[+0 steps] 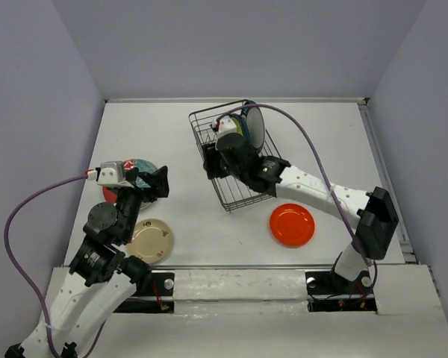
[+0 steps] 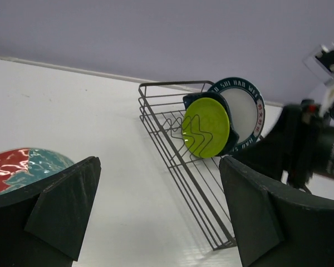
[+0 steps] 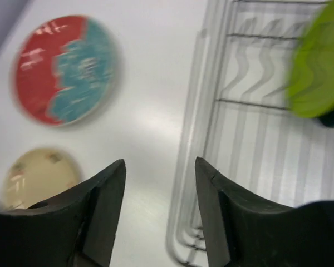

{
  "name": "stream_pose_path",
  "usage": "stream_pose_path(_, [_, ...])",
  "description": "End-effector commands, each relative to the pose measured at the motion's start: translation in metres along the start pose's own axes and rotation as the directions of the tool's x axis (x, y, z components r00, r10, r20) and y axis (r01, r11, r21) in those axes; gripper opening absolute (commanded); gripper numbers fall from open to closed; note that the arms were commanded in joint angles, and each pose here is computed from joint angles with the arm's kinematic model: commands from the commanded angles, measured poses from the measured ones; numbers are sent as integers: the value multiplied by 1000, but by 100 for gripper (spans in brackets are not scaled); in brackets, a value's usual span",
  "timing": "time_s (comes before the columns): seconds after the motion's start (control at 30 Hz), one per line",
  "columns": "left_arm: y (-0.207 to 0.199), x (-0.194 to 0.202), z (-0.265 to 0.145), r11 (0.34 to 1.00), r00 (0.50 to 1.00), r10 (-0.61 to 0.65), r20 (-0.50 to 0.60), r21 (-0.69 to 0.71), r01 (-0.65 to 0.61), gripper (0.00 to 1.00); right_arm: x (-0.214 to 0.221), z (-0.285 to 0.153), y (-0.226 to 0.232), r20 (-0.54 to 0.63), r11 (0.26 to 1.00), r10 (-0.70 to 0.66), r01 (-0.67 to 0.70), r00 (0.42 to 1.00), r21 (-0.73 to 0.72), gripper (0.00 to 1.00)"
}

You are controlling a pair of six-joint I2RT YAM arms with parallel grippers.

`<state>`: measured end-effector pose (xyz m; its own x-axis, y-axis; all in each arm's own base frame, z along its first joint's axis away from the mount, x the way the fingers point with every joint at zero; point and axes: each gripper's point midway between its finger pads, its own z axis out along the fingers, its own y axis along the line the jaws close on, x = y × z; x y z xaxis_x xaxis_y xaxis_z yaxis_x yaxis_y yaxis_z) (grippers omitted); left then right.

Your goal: Load the plates into the dish rack

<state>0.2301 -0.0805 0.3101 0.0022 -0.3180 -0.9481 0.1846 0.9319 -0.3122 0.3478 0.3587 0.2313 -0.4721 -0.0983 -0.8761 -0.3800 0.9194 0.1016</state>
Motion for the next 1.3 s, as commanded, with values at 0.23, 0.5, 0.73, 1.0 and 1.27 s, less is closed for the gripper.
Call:
stream_pose_path(0.23, [24, -27, -7, 993, 992, -12, 124, -119, 26, 99, 127, -49, 216, -304, 682, 79, -274, 949, -678, 63])
stream_pose_path(0.5, [22, -22, -3, 994, 994, -5, 110, -112, 18, 99, 182, -8, 232, -449, 711, 116, -390, 886, -585, 57])
stream_pose_path(0.73, [20, -23, -2, 995, 994, -9, 113, -100, 20, 99, 228, 15, 237, -535, 722, 102, -433, 839, -540, 50])
stream_pose_path(1.0, [18, -25, -5, 996, 993, -12, 121, -87, 23, 99, 226, 15, 231, -518, 729, 126, -433, 846, -530, 10])
stream_pose_path(1.27, [20, -34, -12, 996, 987, -31, 156, -81, 44, 99, 156, -13, 197, -307, 798, 132, -285, 943, -531, 7])
